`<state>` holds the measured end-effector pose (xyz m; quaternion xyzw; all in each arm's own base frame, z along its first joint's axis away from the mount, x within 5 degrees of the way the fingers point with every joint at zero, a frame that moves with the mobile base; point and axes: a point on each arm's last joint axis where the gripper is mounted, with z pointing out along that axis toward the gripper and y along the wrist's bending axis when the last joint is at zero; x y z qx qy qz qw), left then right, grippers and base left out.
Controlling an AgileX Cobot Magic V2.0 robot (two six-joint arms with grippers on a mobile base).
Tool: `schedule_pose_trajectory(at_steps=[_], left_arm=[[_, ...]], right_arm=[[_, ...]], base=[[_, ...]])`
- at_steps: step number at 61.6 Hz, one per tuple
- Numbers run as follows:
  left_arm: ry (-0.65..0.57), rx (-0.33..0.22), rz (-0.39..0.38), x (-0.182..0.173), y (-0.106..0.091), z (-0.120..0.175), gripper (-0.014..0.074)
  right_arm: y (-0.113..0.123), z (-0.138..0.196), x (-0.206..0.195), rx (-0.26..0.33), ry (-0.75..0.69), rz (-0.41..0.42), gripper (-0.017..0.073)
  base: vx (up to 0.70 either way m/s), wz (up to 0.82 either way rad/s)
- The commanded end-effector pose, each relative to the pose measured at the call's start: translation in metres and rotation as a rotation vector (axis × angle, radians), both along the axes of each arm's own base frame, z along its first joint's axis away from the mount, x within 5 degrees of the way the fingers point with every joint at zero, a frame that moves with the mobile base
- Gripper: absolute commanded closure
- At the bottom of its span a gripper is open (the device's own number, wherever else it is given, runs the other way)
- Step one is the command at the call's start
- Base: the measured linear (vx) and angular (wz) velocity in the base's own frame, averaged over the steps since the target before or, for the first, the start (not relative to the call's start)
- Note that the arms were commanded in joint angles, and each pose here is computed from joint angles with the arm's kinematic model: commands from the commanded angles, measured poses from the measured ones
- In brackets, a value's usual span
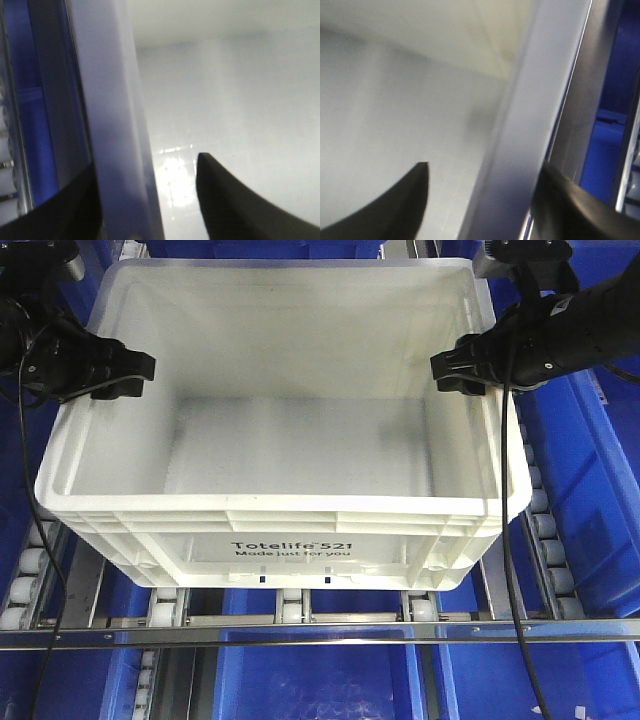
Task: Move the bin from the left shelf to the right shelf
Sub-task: 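Push the tote forward onto the new shelf's rollers with both grippers, then open both grippers and lift them off the tote rims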
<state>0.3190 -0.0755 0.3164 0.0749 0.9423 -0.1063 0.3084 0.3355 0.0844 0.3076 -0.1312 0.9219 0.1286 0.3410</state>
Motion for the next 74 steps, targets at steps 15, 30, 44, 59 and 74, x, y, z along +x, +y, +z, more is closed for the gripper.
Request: schedule_pose_trajectory(at_steps=[15, 30, 44, 59, 74], left_arm=[[-0.196, -0.052, 0.011, -0.011, 0.001, 0.044, 0.0138], [-0.266, -0.040, 0.007, -0.027, 0.005, 0.064, 0.0138], [-0.250, -0.037, 0.003, -0.030, 0.006, 0.064, 0.0138], [-0.214, -0.013, -0.025, -0.033, 0.006, 0.062, 0.0150], [-0.282, -0.015, -0.017, -0.059, 0.012, 0.057, 0.0183]], right_arm=[[-0.003, 0.056, -0.014, 0.055, -0.228, -0.019, -0.0033], [-0.005, 0.076, -0.034, 0.075, -0.261, -0.015, -0.0033], [-0.006, 0.081, -0.038, 0.083, -0.275, -0.015, -0.0031], [-0.005, 0.078, -0.041, 0.075, -0.231, 0.002, -0.0031], [-0.012, 0.070, -0.062, 0.080, -0.290, -0.030, -0.0031]], base=[[0.00, 0.00], [0.00, 0.00], [0.00, 0.00], [0.00, 0.00], [0.00, 0.00]])
